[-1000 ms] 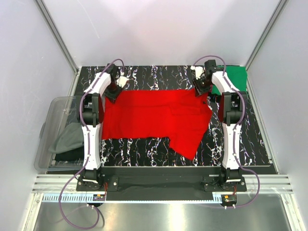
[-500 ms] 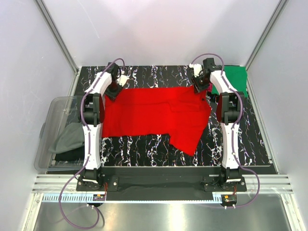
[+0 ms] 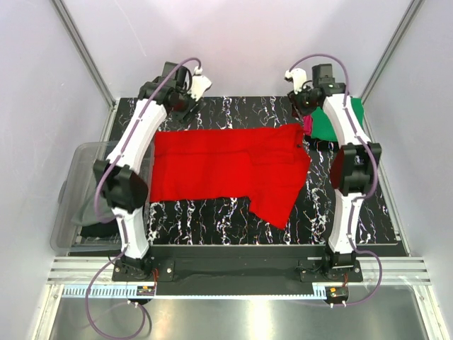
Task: Fold and stack the t-shirts
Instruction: Fold the tshirt
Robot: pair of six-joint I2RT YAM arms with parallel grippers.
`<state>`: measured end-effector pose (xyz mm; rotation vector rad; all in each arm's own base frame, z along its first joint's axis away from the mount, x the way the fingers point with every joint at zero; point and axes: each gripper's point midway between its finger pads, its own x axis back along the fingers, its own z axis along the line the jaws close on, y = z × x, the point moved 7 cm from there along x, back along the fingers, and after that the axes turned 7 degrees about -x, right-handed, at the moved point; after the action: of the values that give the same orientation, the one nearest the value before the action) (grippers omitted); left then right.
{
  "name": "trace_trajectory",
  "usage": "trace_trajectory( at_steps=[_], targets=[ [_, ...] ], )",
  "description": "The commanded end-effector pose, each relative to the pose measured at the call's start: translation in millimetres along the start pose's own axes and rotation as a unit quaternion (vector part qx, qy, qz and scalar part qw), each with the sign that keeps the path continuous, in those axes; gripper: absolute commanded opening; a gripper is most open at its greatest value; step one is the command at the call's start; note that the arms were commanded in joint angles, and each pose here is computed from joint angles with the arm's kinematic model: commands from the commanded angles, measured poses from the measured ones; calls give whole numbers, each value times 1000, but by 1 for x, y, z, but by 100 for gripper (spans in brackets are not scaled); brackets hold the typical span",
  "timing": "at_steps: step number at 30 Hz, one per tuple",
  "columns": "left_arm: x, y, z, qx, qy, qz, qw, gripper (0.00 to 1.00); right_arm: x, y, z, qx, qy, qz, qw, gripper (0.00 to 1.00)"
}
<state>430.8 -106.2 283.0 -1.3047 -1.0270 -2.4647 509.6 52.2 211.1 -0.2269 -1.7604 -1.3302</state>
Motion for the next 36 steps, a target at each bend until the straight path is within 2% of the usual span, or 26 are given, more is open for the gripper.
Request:
trace_trajectory(
  at_steps=[1,2,3,4,5,6,9,12,20,28,36],
  targets=[
    [-4,-14,-20,22,-48,13,999,75,16,-9,19,-8,39,-2,999,39],
    [-4,-18,-28,30,-69,16,997,78,22,-9,26,-13,50,-11,999,39],
    [-6,-23,-33,30,-81,23,996,78,17,-25,32,-23,58,9,998,39],
    [-16,-39,-45,30,-103,50,993,77,16,-30,38,-24,61,13,998,39],
    [-18,-45,-51,24,-116,56,991,75,22,-30,41,-23,57,5,998,39],
    [-25,-61,-62,22,-135,81,987,69,17,-47,46,-32,65,24,997,39],
    [-39,-92,-85,25,-177,126,976,62,16,-69,54,-35,64,51,996,39],
    [-48,-114,-99,42,-199,146,968,60,15,-91,58,-27,56,75,995,39],
    [-64,-138,-108,69,-208,165,962,59,6,-144,66,-24,55,136,989,38],
    [-80,-156,-118,73,-224,195,952,59,-6,-184,54,-28,34,190,981,38],
    [-88,-165,-127,83,-240,206,945,59,6,-204,43,-38,19,203,978,38]
  ],
)
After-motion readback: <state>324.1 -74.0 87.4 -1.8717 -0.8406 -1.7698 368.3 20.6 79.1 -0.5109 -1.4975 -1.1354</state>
